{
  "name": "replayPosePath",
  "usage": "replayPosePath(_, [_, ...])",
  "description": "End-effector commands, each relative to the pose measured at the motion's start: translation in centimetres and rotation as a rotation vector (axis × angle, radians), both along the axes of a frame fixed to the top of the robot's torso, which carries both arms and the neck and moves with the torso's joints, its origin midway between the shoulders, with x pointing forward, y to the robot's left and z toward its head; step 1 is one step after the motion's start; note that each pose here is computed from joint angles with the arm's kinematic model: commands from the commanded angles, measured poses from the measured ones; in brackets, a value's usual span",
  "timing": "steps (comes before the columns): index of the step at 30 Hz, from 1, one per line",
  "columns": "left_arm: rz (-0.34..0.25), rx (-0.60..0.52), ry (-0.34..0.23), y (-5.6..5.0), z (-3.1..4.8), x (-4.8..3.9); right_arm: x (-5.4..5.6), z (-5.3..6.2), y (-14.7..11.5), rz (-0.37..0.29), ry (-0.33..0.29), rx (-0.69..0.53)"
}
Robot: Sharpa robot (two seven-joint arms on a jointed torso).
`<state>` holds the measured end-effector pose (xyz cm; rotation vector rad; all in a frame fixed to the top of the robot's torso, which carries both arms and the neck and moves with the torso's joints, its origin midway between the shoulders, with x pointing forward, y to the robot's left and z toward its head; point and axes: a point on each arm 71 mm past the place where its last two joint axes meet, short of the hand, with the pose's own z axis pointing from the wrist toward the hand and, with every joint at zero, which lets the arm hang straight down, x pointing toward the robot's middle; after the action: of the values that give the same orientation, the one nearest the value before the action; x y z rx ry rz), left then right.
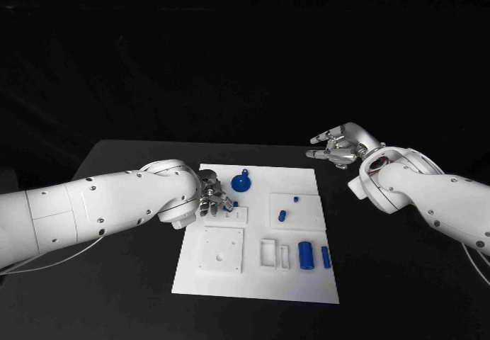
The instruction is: Assemble the parts on the task board
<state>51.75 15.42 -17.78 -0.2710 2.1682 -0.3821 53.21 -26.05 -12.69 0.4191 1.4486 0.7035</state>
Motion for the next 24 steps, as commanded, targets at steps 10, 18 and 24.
replayPosePath(10, [0.008, 0.021, -0.029, 0.29, -0.52, -0.05, -0.05, 0.13, 0.01, 0.007, -0.007, 0.002])
replayPosePath(18, [-0.007, 0.025, -0.006, 0.19, -0.76, -0.32, -0.04, 0.12, 0.01, 0.007, -0.005, 0.002])
replayPosePath(24, [-0.026, 0.031, 0.022, 0.13, -0.97, -0.6, -0.03, 0.1, -0.01, 0.007, -0.003, 0.001])
